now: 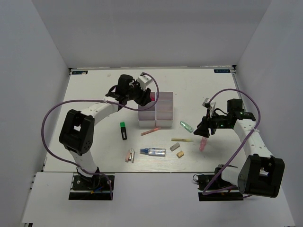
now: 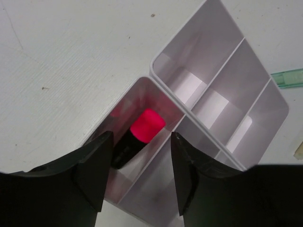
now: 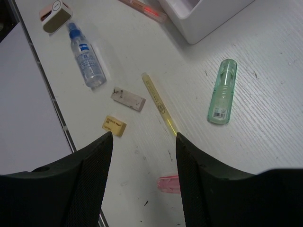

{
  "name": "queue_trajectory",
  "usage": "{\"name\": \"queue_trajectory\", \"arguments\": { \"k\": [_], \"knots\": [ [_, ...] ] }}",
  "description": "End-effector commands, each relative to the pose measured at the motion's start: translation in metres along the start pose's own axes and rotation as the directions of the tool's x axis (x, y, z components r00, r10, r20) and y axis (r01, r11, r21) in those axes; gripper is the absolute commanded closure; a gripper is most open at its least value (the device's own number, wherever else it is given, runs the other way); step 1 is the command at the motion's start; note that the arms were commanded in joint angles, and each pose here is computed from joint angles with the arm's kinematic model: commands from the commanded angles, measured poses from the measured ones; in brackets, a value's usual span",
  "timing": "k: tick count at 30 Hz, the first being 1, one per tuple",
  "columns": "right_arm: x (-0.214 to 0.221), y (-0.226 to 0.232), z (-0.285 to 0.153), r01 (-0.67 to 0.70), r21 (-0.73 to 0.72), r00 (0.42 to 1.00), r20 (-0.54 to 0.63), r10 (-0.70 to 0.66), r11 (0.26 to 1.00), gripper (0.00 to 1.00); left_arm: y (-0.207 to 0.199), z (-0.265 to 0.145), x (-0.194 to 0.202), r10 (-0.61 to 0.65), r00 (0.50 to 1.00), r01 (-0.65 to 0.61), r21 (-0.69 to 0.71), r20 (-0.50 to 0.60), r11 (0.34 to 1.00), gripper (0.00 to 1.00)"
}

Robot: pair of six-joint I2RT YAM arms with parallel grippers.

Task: Sort the stationery into containers
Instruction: Place the pen in the storage box, then pick up the pen from the center of the board.

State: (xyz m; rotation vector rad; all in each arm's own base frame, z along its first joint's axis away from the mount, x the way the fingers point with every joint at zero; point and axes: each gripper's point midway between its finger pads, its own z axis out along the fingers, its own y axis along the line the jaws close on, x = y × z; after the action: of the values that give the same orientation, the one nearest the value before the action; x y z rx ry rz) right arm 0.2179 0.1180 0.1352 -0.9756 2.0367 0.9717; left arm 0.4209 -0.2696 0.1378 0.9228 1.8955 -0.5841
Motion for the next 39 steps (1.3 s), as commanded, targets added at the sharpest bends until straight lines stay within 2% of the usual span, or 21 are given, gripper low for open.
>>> {"name": "queue_trajectory", "arguments": {
  "k": [1,4,7,10,11,12,13,14,15,16,17,18,19,20,22,23,26,29,31,34,39],
  "knots": [
    [-0.014,0.002,-0.005,0.031,-0.011,0.999,0.034,-0.031,0.999,0.41,-0.011,-0.02,-0.028,0.043,0.998,-0.043,-0.002,0.052,0.999,0.37],
    [-0.015,0.003,-0.005,0.035,-0.012,0.999,0.035,-0.034,0.999,0.41,-0.015,-0.026,-0.039,0.05,0.996,-0.05,-0.007,0.067,0.999,0.33],
    [-0.014,0.002,-0.005,0.03,-0.012,0.999,0.034,-0.029,0.999,0.41,-0.015,-0.038,-0.057,0.052,0.993,-0.049,-0.032,0.11,0.998,0.35],
    [-0.016,0.002,-0.006,0.021,-0.007,0.999,0.035,-0.021,1.0,0.43,-0.007,-0.07,-0.091,0.032,0.984,-0.007,-0.14,0.176,0.99,0.69],
    [-0.015,0.0,-0.006,0.011,-0.003,1.0,0.026,-0.011,1.0,0.62,-0.008,-0.076,-0.08,-0.053,0.989,0.074,-0.152,0.138,0.986,0.9],
    [-0.014,-0.001,-0.005,-0.001,-0.003,1.0,0.022,0.001,1.0,0.81,-0.009,-0.094,-0.092,-0.076,0.984,0.105,-0.181,0.161,0.978,0.97],
    [-0.02,-0.002,-0.008,-0.017,0.005,1.0,0.024,0.017,1.0,1.0,0.015,-0.106,-0.086,-0.126,0.981,0.169,-0.337,0.146,0.926,1.0],
    [-0.016,-0.007,-0.007,-0.054,0.017,0.999,0.001,0.054,0.998,1.0,0.008,-0.115,-0.05,-0.302,0.952,0.298,-0.382,0.051,0.874,1.0],
    [-0.016,-0.007,-0.006,-0.095,0.017,0.995,-0.007,0.095,0.995,1.0,0.012,-0.13,-0.045,-0.4,0.913,0.393,-0.449,0.083,0.803,1.0],
    [-0.022,-0.009,-0.009,-0.1,0.023,0.995,-0.004,0.1,0.995,0.86,0.033,-0.147,-0.021,-0.43,0.899,0.388,-0.602,0.081,0.698,0.96],
    [-0.021,-0.01,-0.008,-0.136,0.016,0.991,-0.014,0.136,0.991,0.1,0.03,-0.157,0.013,-0.532,0.845,0.427,-0.669,0.055,0.608,0.82],
    [-0.025,-0.009,-0.008,-0.152,0.001,0.988,-0.016,0.152,0.988,0.09,0.028,-0.173,0.035,-0.595,0.802,0.44,-0.735,0.062,0.516,0.52],
    [-0.024,-0.005,-0.009,-0.17,-0.013,0.985,-0.023,0.169,0.985,0.09,0.024,-0.183,0.049,-0.633,0.771,0.449,-0.764,0.069,0.463,0.38],
    [-0.029,-0.006,-0.01,-0.166,-0.009,0.986,-0.015,0.166,0.986,0.09,0.017,-0.187,0.08,-0.661,0.75,0.415,-0.793,0.021,0.446,0.28],
    [-0.032,-0.011,-0.011,-0.131,0.041,0.991,-0.002,0.132,0.99,0.09,0.006,-0.185,0.093,-0.688,0.725,0.441,-0.789,0.033,0.428,0.15],
    [-0.03,-0.015,-0.009,-0.153,0.063,0.988,0.007,0.153,0.986,0.09,-0.004,-0.184,0.116,-0.717,0.697,0.432,-0.792,-0.009,0.43,0.13],
    [-0.031,-0.028,-0.014,-0.119,0.16,0.993,0.019,0.118,0.98,0.11,-0.013,-0.18,0.135,-0.757,0.654,0.446,-0.799,-0.016,0.403,0.13],
    [-0.027,-0.029,-0.016,-0.126,0.185,0.992,0.022,0.124,0.975,0.58,-0.02,-0.17,0.149,-0.774,0.632,0.456,-0.798,-0.021,0.395,0.15],
    [-0.031,-0.027,-0.017,-0.124,0.177,0.992,0.03,0.121,0.976,0.85,-0.022,-0.164,0.151,-0.767,0.641,0.446,-0.8,-0.028,0.402,0.15],
    [-0.032,-0.025,-0.016,-0.126,0.165,0.992,0.034,0.122,0.978,0.83,-0.021,-0.156,0.152,-0.759,0.65,0.433,-0.808,-0.027,0.399,0.15],
    [-0.03,-0.025,-0.016,-0.125,0.155,0.992,0.031,0.121,0.98,0.78,-0.018,-0.141,0.155,-0.781,0.625,0.454,-0.81,-0.009,0.372,0.16]
  ]
}}
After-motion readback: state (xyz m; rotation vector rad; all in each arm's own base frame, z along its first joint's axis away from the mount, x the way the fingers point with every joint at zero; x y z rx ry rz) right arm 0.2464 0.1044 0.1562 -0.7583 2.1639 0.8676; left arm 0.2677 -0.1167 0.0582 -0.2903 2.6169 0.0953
